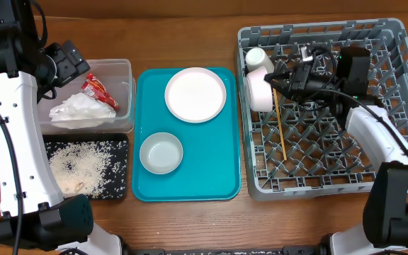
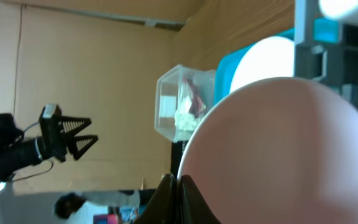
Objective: Sort waste into correct bins and load items into the dishwasher
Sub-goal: 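Lift the pink bowl and carry it into the dish rack, then set the pink bowl upside down in the rack and release it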
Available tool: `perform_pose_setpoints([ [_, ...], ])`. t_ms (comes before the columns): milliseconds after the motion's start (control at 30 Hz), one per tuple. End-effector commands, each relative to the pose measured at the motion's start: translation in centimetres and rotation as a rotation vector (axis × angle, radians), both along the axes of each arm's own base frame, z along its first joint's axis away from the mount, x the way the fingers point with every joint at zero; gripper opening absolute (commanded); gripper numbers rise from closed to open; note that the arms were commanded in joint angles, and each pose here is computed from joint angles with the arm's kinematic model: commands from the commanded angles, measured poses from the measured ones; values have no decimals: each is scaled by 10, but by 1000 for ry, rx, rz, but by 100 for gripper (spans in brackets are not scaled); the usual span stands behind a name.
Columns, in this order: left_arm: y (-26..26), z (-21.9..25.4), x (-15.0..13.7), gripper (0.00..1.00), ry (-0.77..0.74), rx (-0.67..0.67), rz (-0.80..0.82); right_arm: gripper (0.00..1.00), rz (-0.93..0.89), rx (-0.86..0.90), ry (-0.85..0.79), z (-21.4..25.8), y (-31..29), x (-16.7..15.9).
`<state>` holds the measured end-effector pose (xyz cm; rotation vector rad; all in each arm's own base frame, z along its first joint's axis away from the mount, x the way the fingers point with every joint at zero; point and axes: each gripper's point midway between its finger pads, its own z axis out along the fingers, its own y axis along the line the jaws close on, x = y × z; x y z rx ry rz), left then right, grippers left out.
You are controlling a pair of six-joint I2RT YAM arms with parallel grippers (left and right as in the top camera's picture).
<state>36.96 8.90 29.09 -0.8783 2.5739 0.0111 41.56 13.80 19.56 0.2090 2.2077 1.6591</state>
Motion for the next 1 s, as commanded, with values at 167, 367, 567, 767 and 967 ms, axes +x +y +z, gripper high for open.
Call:
perform_pose_setpoints([
  [167, -1, 6, -1, 100, -17, 3, -9, 4, -93, -35, 12, -8, -19, 12],
  [367, -1, 6, -1, 100, -17, 3, -9, 4, -125, -40, 12, -9, -31, 15],
  [567, -1, 6, -1, 100, -17, 3, -9, 4, -133, -77, -49, -11, -44, 17],
  [767, -1, 6, -1, 100, -17, 3, -9, 5, -176, -118, -55, -19, -68, 18],
  [967, -1, 6, -1, 100, -17, 4, -9, 31, -260, -207, -33, -35, -92, 23],
])
